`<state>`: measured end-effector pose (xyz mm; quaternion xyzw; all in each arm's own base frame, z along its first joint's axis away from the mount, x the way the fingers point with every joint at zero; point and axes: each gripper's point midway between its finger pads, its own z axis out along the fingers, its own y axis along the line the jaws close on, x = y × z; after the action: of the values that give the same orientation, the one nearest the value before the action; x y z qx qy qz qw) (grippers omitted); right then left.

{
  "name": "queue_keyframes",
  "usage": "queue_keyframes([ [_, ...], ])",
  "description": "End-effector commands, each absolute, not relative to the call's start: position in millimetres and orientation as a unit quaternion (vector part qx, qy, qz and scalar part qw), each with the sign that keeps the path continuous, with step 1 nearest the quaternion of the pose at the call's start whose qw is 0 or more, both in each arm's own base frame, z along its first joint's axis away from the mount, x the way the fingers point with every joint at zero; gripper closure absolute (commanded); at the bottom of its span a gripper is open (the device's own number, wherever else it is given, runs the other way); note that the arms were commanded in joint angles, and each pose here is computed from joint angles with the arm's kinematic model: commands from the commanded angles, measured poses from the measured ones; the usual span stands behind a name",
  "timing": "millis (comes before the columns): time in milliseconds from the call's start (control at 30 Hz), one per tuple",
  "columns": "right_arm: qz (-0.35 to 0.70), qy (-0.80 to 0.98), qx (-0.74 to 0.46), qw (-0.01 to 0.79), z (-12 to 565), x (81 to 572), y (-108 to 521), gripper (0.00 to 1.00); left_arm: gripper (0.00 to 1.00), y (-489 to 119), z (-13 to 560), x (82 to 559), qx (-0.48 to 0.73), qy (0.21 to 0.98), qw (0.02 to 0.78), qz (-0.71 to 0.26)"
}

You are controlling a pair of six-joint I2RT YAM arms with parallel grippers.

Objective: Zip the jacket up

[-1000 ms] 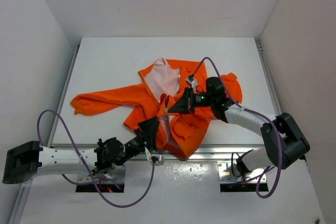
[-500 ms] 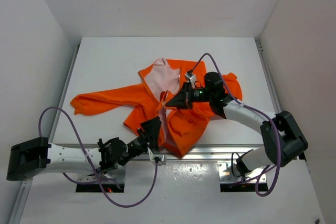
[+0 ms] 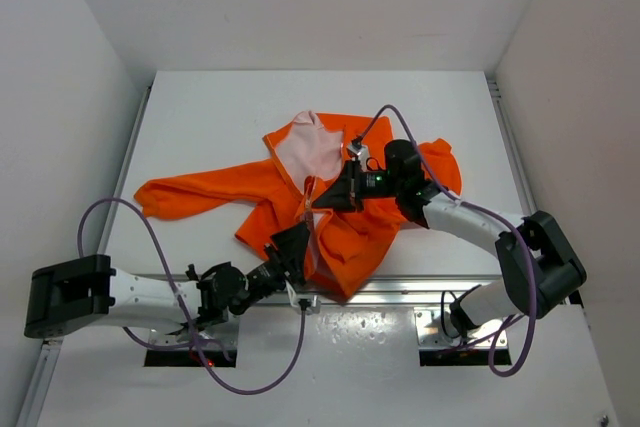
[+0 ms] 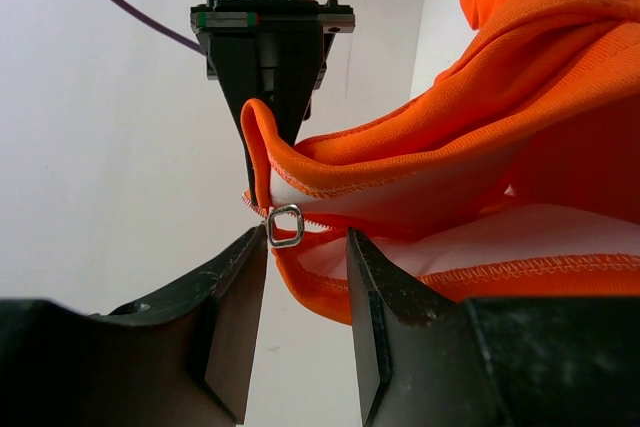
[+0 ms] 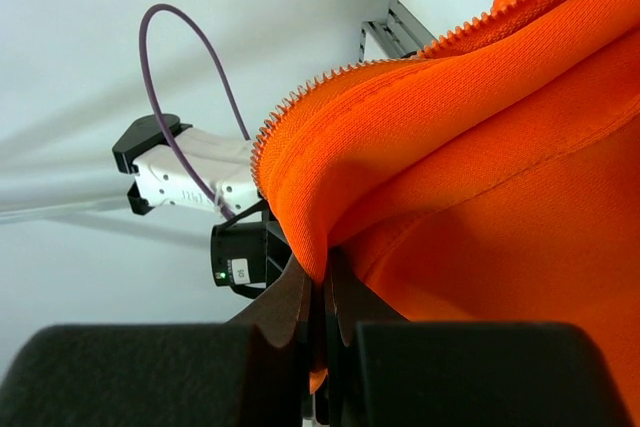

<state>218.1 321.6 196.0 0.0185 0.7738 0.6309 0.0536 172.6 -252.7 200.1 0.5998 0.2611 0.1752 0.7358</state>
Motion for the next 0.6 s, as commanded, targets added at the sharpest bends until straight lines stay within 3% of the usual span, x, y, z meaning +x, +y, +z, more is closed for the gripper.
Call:
queue_keyframes([
  [0, 0.644, 0.763, 0.011, 0.062, 212, 219, 327, 1.00, 0.57, -248, 215, 175, 0.572, 0.261, 0.756, 0.182],
  [567, 0.640, 0.767, 0.010, 0.043, 203, 205, 329, 1.00, 0.57, -249, 220, 191, 0.561, 0.271, 0.755, 0.204],
])
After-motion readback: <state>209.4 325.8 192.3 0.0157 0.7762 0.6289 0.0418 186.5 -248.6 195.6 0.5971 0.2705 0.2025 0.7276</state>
